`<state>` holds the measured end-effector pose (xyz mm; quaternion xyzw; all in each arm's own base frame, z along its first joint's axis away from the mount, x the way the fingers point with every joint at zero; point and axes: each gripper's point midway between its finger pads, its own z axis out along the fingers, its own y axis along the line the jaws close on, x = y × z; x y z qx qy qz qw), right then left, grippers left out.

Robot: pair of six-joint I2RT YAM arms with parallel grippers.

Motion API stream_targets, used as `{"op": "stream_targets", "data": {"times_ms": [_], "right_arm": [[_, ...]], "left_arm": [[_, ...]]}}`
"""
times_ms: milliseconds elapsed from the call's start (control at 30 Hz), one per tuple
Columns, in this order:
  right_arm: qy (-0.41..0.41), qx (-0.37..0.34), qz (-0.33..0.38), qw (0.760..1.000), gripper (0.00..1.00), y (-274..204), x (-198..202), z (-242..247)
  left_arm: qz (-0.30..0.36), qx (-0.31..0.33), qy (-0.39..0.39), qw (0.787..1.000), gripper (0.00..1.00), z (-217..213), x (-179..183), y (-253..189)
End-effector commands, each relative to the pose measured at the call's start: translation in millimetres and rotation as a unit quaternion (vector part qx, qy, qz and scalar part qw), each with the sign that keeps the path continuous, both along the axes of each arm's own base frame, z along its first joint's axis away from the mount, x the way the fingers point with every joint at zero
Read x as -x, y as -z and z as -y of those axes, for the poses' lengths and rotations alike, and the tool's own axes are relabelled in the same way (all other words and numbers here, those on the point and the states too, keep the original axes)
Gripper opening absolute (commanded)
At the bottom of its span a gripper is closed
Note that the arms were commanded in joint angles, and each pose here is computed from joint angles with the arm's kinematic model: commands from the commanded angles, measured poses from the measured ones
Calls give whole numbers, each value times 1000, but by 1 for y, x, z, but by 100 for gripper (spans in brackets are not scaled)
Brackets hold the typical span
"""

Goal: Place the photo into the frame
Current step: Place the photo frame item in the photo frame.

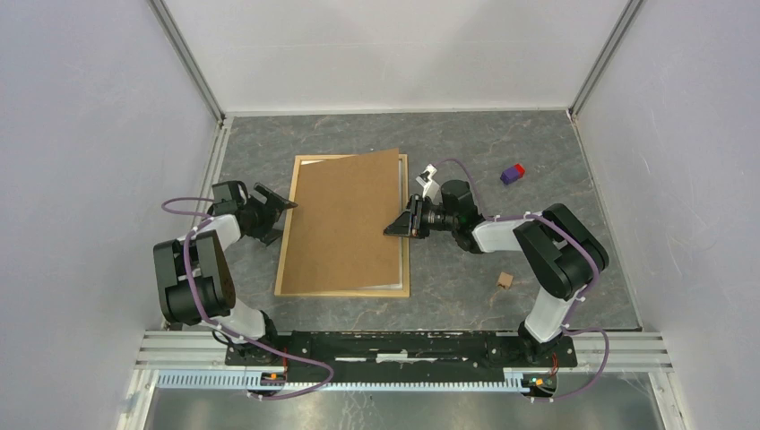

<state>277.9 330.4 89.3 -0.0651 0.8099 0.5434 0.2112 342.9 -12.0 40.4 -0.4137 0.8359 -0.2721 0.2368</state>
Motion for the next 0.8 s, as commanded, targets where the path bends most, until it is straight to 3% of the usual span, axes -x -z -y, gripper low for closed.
{"op": "stream_targets", "data": {"times_ms": [0,433,767], "right_arm": [[2,-8,19,1000,29,-12,-2,-5],[44,-52,16,998,0,-36,-14,5],[82,-88,12,993,0,-43,-16,20]], "left_arm": [[-88,42,-3,995,100,19,41,25],[-57,26,-4,998,100,17,40,11],[-44,21,-10,999,100,17,40,8]]}}
